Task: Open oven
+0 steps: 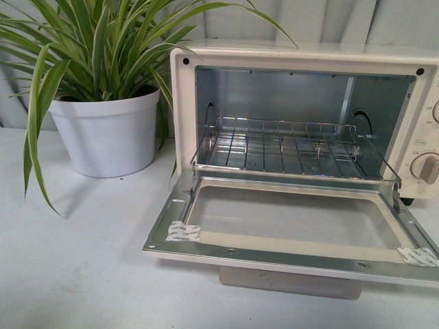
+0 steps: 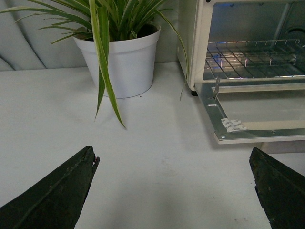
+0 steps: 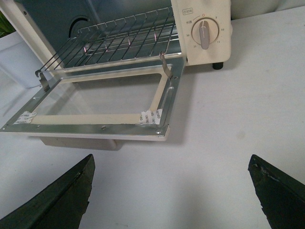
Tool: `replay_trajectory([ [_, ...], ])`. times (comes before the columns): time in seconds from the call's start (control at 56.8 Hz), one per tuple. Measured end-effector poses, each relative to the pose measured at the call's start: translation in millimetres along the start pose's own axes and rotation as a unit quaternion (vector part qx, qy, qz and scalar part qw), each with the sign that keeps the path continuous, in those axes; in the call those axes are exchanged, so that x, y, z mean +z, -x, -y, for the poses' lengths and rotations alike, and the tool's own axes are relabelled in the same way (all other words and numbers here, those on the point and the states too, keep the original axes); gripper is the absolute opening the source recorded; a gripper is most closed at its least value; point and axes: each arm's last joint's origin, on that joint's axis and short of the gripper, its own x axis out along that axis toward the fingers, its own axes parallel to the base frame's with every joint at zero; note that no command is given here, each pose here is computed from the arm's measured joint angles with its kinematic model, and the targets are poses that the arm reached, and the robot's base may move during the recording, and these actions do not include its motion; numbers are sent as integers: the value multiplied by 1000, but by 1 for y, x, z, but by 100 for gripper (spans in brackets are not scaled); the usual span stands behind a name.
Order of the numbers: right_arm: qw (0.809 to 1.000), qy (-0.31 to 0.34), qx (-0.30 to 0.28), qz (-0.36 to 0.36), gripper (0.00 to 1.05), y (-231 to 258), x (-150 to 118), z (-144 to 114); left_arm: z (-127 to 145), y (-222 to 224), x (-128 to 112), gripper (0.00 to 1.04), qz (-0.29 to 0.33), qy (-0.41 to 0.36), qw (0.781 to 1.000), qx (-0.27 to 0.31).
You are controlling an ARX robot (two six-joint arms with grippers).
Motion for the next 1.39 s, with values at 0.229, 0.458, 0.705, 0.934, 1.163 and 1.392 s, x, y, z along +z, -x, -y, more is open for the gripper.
replay_trajectory([
  [0.229,1000,-7,5,16,95,3,0,0,-4,3,-3,98,12,25,1000,12],
  [0.458,981,109,-104,125,56,6,6,-14,-22,6,-12,53,29,40,997,57],
  [0.705,979,122,-110,120,3,16,0,-16,-35,7,-24,4,34,42,997,59],
  [0.934,979,123,-111,119,1,16,0,-16,-49,9,-27,4,34,41,996,68],
  [1.163,979,123,-111,119,1,16,0,-16,-49,9,-27,4,34,41,996,66],
  [1.392,979,124,-111,118,29,16,0,-16,-49,9,-27,32,34,42,996,66],
])
